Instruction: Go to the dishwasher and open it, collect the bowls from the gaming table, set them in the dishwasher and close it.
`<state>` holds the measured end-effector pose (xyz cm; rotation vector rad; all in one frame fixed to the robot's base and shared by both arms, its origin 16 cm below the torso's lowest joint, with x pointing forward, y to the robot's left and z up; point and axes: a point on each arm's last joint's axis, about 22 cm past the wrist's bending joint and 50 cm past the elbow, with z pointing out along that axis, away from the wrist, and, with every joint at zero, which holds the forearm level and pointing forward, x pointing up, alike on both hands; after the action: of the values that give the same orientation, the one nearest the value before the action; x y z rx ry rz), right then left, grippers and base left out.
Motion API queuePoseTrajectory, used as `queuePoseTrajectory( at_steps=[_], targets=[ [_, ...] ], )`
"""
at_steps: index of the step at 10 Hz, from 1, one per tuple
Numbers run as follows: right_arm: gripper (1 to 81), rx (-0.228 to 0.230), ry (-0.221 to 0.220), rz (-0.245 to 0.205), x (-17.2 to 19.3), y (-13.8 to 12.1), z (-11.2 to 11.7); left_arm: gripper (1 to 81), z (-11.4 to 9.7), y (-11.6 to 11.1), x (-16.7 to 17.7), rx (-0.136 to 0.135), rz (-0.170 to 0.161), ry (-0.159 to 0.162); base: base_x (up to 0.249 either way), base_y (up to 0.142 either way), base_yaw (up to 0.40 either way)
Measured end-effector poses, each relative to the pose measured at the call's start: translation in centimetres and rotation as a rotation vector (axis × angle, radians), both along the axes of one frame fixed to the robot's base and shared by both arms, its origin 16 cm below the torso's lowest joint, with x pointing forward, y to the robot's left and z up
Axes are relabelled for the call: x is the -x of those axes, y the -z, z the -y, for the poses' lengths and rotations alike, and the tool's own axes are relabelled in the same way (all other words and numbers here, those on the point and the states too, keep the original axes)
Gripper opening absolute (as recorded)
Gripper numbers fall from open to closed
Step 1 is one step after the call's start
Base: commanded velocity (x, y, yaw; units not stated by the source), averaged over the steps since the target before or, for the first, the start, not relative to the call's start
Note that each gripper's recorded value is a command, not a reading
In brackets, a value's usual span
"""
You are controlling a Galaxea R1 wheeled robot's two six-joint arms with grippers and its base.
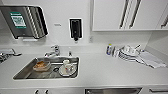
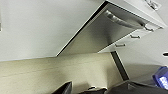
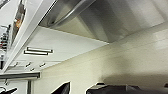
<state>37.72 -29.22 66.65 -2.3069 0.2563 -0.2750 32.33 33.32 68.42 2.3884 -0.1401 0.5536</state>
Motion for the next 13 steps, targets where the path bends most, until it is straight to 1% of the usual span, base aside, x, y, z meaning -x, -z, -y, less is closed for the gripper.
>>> queuePoseTrajectory(
  at_steps=[1,3,4,5,6,7,8,9,10,11,13],
  targets=[
    [81.1,0.0,0.004,-0.005,-0.4,0.5,0.1,81.1,-0.5,0.5,-0.3,-0.011,-0.008,0.001,0.0,0.0,0.0],
    [81.1,-0.006,0.005,0.014,-1.3,1.0,0.0,81.1,-0.5,-0.9,-2.6,-0.006,0.052,-0.001,0.0,0.0,0.0],
    [81.1,-0.014,0.0,0.029,-1.8,1.3,-0.5,81.1,0.1,-1.9,-3.4,0.004,0.083,0.013,0.0,0.0,0.0],
    [81.1,-0.017,-0.001,0.042,-2.1,1.6,-0.6,81.1,0.8,-3.4,-4.8,0.018,0.136,0.026,0.0,0.0,0.0],
    [81.1,-0.015,-0.001,0.056,-2.4,2.1,-0.5,81.1,1.9,-4.5,-6.0,0.031,0.18,0.05,0.0,0.0,0.0],
    [81.1,-0.016,-0.001,0.071,-2.8,2.5,-0.5,81.1,2.7,-4.8,-6.5,0.033,0.2,0.083,0.0,0.0,0.0],
    [81.1,-0.017,-0.002,0.088,-3.2,2.9,-0.6,81.1,3.2,-5.0,-7.1,0.022,0.22,0.112,0.0,0.0,0.0],
    [81.1,-0.018,-0.004,0.104,-3.7,3.1,-0.6,81.1,3.8,-5.4,-7.1,0.017,0.232,0.143,0.0,0.0,0.0],
    [81.1,-0.028,-0.007,0.116,-4.3,3.1,-1.0,81.1,4.3,-5.1,-6.7,0.012,0.218,0.171,0.0,0.0,0.0],
    [81.1,-0.036,-0.013,0.105,-4.7,3.8,-1.4,81.1,4.5,-3.9,-6.6,0.011,0.188,0.184,0.0,0.0,0.0],
    [81.1,-0.048,-0.007,0.089,-6.1,5.7,-1.7,81.1,4.0,-0.6,-7.7,0.003,0.149,0.177,0.0,0.0,0.0]
  ],
)
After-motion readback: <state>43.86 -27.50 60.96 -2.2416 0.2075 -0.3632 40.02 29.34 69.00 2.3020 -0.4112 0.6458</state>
